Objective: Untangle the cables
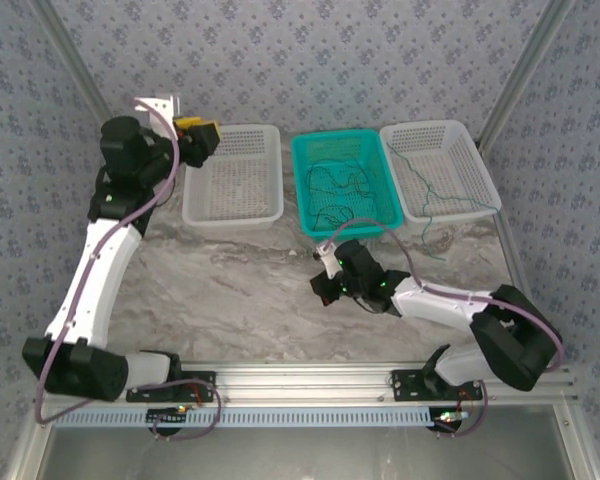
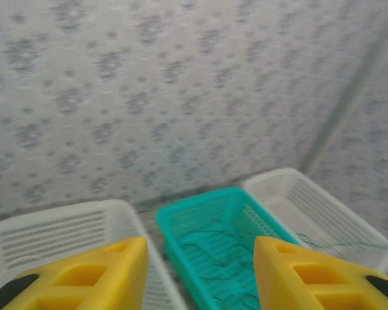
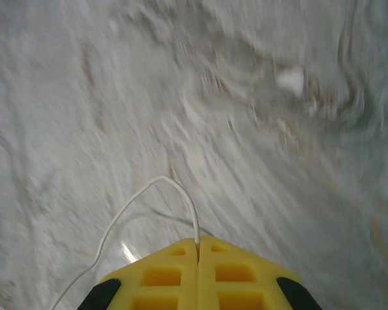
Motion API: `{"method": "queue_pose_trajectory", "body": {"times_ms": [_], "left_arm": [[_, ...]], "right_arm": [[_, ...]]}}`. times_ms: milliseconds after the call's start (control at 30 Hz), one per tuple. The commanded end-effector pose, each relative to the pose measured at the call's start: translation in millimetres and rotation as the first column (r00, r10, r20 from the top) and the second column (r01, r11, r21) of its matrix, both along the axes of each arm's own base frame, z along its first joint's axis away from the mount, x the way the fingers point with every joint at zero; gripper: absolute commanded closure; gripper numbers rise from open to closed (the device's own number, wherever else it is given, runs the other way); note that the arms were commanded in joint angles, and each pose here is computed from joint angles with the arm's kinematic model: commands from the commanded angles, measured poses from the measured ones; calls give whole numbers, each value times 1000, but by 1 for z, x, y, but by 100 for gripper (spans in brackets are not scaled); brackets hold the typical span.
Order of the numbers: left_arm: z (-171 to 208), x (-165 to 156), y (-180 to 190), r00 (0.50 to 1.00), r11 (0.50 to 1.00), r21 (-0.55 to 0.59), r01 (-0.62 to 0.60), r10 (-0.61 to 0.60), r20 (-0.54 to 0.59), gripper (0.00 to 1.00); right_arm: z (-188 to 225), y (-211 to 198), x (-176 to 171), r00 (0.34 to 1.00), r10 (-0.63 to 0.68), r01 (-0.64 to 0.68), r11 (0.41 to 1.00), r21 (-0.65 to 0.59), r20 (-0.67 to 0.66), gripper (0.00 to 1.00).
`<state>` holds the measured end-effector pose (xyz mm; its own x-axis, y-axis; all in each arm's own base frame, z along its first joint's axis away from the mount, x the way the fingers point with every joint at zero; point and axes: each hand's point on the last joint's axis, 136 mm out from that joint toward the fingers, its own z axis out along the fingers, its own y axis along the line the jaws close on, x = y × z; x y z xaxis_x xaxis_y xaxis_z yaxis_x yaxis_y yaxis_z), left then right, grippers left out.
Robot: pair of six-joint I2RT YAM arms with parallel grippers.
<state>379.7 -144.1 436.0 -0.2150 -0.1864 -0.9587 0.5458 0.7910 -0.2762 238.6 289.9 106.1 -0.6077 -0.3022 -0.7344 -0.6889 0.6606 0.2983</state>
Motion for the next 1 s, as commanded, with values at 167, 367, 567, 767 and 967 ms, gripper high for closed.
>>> {"method": "queue_pose_trajectory", "body": {"times_ms": [167, 367, 567, 767, 967], "left_arm": [[-43, -86, -76, 917, 914, 86, 397, -398, -13, 52], [-80, -99, -109, 877, 880, 41, 474, -468, -105, 51], [-107, -100, -120, 837, 853, -42, 521, -519, -173, 48], [-118, -93, -127, 819, 844, -151, 515, -537, -205, 48], [-126, -95, -129, 804, 834, -167, 526, -552, -223, 60]], "right_arm": [[114, 18, 22, 974, 25, -59, 988, 143, 225, 100], [167, 26, 31, 948, 10, -85, 971, 223, 319, 100], [198, 31, 40, 913, -25, -101, 953, 285, 407, 100], [223, 39, 59, 883, -74, -93, 940, 327, 463, 100], [237, 41, 67, 861, -90, -90, 942, 324, 501, 100]]}}
